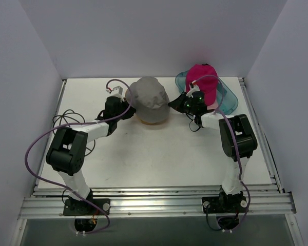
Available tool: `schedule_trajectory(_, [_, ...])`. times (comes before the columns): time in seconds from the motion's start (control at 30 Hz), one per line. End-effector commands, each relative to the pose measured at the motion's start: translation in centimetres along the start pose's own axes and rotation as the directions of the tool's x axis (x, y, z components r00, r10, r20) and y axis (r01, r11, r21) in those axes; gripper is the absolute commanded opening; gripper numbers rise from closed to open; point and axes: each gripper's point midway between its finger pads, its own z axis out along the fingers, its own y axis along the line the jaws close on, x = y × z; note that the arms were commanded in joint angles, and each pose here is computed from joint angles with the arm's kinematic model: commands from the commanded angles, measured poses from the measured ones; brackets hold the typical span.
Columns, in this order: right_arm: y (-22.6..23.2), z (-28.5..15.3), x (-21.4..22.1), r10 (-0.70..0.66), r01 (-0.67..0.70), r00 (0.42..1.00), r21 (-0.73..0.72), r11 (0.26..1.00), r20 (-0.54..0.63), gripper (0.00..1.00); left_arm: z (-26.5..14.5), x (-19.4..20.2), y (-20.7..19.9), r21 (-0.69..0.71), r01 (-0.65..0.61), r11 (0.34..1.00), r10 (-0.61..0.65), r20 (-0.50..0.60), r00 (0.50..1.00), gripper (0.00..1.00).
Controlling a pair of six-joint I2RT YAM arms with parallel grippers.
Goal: Stack the hats
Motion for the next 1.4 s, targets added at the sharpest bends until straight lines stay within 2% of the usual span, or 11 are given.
schedule_trajectory(0.0, [2.9,-0.7,-2.6,-0.055,0.058,0.997,-0.053,0.997,0.052,0.00,0.5,0.7,1.7,-0.073,-0.015,0.997,0.013,-0.025,1.000,0.02])
schedule_trajectory(0.17, [2.5,-0.4,-2.7,-0.062,0.063,0.997,-0.031,0.998,0.044,0.00,-0.7,-0.4,1.1,-0.078,-0.027,0.997,0.026,-0.019,0.999,0.04])
schedule_trajectory(0.2, [2.5,-0.4,-2.7,-0.065,0.066,0.997,-0.026,0.998,0.041,0.00,-1.1,-0.9,1.4,-0.104,-0.029,0.994,0.028,-0.006,1.000,0.12])
schedule_trajectory(0.33, [2.8,-0.8,-3.6,-0.085,0.085,0.995,-0.001,0.996,0.045,0.18,-3.7,-3.8,0.9,-0.174,-0.024,0.984,0.029,0.025,0.999,0.43])
schedule_trajectory(0.5, [3.5,-2.2,-4.9,-0.106,0.104,0.992,0.038,0.994,0.070,0.29,-7.3,-6.5,-0.8,-0.184,-0.044,0.982,0.055,0.054,0.997,0.59])
schedule_trajectory(0.73, [5.0,-5.6,-7.0,-0.141,0.130,0.983,0.100,0.986,0.114,0.31,-11.7,-8.1,-3.5,-0.150,-0.109,0.983,0.121,0.076,0.990,0.70])
schedule_trajectory(0.8, [5.4,-6.8,-7.3,-0.157,0.141,0.980,0.124,0.982,0.126,0.31,-13.0,-8.7,-4.4,-0.153,-0.146,0.977,0.161,0.092,0.983,0.79])
schedule_trajectory(0.87, [6.5,-8.8,-8.2,-0.188,0.163,0.969,0.152,0.975,0.160,0.33,-15.2,-8.8,-5.6,-0.143,-0.177,0.974,0.192,0.095,0.977,0.98])
schedule_trajectory(0.9, [6.5,-9.4,-8.0,-0.200,0.174,0.967,0.166,0.971,0.160,0.34,-16.0,-9.2,-6.0,-0.145,-0.182,0.973,0.198,0.106,0.974,0.94])
schedule_trajectory(1.1, [9.1,-12.9,-7.9,-0.270,0.238,0.950,0.201,0.950,0.154,0.41,-21.7,-8.7,-9.4,-0.041,-0.234,0.971,0.238,0.155,0.959,0.94])
schedule_trajectory(1.37, [12.9,-16.6,-6.1,-0.336,0.309,0.926,0.165,0.937,0.172,0.50,-24.8,-5.0,-13.9,0.155,-0.360,0.920,0.329,0.191,0.925,0.94])
